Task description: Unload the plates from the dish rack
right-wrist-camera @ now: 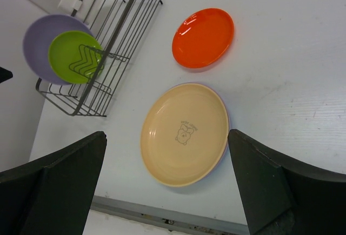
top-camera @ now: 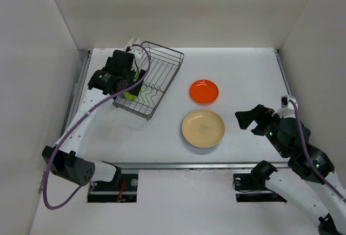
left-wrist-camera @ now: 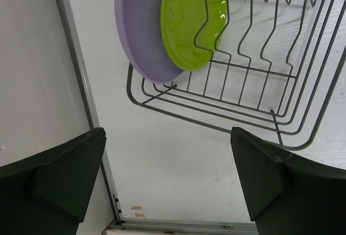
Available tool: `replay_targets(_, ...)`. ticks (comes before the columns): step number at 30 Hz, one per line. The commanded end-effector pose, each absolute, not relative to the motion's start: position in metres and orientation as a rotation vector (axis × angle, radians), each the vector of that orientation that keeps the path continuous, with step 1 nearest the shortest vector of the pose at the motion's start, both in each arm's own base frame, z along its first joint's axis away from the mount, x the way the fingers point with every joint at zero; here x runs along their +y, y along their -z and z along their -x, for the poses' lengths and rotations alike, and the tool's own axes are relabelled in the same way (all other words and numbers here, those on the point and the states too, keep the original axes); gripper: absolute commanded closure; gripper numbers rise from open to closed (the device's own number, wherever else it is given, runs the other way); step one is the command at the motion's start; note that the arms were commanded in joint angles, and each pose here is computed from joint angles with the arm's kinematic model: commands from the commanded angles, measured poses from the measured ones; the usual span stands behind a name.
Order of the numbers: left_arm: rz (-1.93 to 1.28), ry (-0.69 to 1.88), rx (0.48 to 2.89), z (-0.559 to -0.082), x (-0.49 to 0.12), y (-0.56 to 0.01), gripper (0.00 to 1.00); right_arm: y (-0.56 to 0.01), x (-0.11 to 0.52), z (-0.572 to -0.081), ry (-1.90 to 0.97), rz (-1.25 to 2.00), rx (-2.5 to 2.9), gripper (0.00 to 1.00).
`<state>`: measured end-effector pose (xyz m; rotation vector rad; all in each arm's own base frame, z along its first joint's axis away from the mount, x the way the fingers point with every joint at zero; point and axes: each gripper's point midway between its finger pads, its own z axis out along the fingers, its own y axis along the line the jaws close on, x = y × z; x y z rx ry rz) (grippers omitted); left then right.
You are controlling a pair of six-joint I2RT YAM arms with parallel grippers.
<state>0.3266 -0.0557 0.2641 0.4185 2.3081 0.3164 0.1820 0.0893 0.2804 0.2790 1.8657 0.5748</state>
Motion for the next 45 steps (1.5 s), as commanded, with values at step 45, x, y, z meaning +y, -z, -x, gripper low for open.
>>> replay_targets(45,-0.412,-0.328,2.304,-0.3259,-0.0522,-0.2631,0.00,-0.2827,0.0904,-0.1882,-0.561,-0.266,1.842,0.00)
